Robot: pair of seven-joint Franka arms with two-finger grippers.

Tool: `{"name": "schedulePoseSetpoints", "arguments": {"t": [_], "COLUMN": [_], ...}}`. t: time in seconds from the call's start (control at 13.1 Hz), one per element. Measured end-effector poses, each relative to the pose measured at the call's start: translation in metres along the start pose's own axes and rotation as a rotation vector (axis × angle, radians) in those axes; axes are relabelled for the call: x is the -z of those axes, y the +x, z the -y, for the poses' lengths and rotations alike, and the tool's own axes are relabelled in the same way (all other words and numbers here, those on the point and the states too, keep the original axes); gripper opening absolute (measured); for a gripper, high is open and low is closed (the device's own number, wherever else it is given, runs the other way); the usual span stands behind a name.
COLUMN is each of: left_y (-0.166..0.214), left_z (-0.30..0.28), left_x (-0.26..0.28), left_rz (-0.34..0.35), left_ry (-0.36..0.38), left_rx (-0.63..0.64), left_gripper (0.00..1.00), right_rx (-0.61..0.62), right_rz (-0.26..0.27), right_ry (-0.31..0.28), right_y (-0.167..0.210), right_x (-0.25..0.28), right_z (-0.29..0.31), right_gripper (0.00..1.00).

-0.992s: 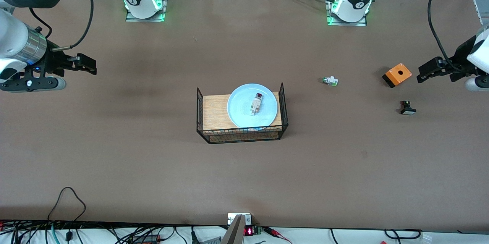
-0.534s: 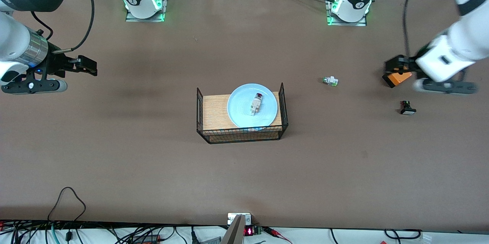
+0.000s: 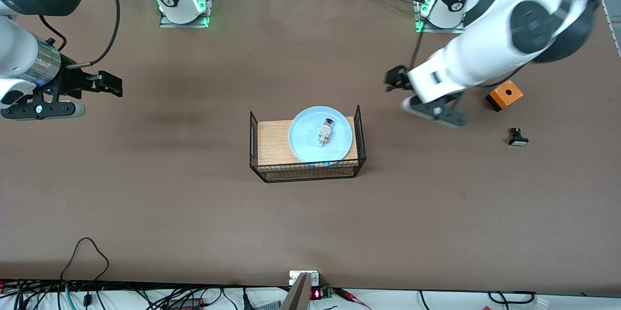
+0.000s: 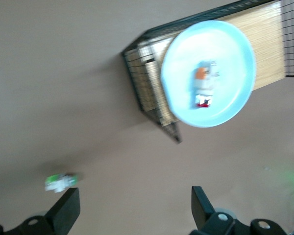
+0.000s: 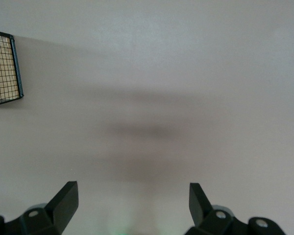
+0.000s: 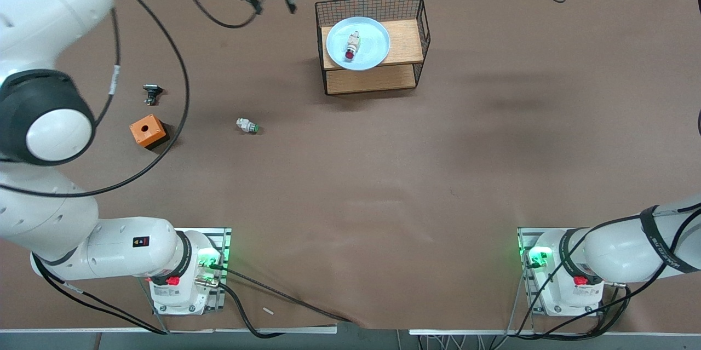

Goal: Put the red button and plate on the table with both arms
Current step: 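Move the left gripper over the light blue plate in the basket, then lower the left gripper onto the red button while the right gripper approaches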

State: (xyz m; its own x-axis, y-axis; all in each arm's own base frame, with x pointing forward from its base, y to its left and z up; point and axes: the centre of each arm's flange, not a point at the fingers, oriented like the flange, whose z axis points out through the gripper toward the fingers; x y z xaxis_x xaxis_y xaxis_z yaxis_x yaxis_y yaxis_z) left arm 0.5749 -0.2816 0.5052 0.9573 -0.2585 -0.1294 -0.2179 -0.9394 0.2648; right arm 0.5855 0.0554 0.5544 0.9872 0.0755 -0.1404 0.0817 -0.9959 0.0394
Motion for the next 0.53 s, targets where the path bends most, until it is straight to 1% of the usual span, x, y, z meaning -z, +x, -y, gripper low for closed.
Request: {"name": "schedulePoseSetpoints", "arguments": {"t": [0.08, 0.23, 0.38, 0.46, 0.53], "left_y": [0.006, 0.008, 0.004, 0.002, 0.002], "left_z": [-0.018, -0.060, -0.100, -0.115, -0.124], "left_x": [-0.017, -0.047, -0.064, -0.065, -0.065], "left_rz": [0.000, -0.003, -0.026, -0.050, -0.076], "left_ry": [0.023, 0.099, 0.154, 0.158, 0.151], "left_rx": [-0.015, -0.033, -0.078, -0.095, -0.103], "left_gripper": [1.00, 1.00, 1.00, 1.00, 1.00], "right_rx": [-0.001, -0.003, -0.002, 0.001, 0.002], "right_rz": [0.000, -0.001, -0.001, -0.001, -0.001], "right_ry": [0.000, -0.005, -0.005, -0.001, 0.018], "right_y": [0.000, 0.000, 0.000, 0.000, 0.000], "right_x": [0.000, 0.000, 0.000, 0.000, 0.000], "right_z": [-0.001, -0.002, -0.002, 0.001, 0.004], "right_gripper": [1.00, 1.00, 1.00, 1.00, 1.00]}}
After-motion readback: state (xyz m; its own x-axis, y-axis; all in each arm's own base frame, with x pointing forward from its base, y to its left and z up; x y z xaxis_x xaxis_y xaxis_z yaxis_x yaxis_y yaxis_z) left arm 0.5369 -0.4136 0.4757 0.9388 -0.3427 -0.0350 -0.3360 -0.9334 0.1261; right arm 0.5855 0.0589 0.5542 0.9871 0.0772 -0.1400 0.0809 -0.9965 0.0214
